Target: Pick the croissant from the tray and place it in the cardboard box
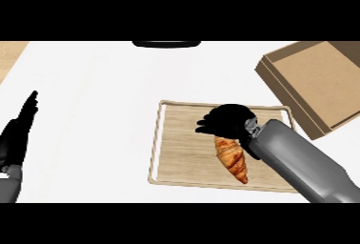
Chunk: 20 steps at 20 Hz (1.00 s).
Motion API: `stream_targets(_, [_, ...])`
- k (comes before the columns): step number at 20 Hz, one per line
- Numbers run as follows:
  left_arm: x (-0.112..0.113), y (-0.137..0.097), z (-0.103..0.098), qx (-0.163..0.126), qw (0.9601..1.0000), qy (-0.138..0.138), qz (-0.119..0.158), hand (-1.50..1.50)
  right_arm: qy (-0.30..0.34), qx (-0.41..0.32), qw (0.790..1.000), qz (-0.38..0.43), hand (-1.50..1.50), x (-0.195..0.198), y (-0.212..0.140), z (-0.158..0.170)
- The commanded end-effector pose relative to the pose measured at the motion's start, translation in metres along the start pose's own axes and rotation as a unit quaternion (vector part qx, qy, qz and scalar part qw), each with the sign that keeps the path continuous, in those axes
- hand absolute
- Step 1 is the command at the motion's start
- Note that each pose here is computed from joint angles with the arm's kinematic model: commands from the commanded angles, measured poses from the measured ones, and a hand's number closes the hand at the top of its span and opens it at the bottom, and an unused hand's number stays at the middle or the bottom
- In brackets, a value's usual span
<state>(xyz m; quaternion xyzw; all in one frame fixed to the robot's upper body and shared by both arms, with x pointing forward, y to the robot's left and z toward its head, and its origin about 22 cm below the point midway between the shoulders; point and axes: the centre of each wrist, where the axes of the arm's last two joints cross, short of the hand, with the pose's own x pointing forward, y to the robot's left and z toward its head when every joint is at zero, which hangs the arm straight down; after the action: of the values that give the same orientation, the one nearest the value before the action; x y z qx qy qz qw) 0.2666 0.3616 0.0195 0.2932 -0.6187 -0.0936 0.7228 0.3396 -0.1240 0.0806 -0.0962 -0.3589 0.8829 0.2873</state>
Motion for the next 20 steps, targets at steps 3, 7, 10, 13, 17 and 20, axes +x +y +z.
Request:
stream_targets(3, [0.007,-0.005,0.008,0.007,0.9999,-0.008,0.000,0.00,-0.020,-0.008,1.000,-0.010,-1.50,0.002,0.001,0.008])
stream_targets(7, [-0.001,-0.008,0.014,-0.001,1.0000,0.001,-0.002,0.00,-0.046,0.015,0.999,-0.024,-1.50,0.007,0.018,0.008])
stream_targets(10, [-0.020,-0.006,0.021,-0.006,1.0000,0.005,0.002,0.00,-0.065,0.000,0.998,-0.027,-1.50,0.015,0.002,0.010])
stream_targets(13, [0.008,-0.013,0.019,-0.006,1.0000,-0.004,0.003,0.00,-0.072,0.000,0.997,-0.024,-1.50,0.026,0.017,0.016])
stream_targets(17, [-0.002,-0.007,0.001,0.001,1.0000,0.000,-0.009,0.00,-0.038,0.028,0.999,0.002,-1.50,0.043,0.022,0.003])
stream_targets(20, [0.005,-0.006,0.001,-0.003,1.0000,-0.004,0.008,0.00,-0.008,0.037,0.999,0.011,-1.50,0.057,0.018,0.001])
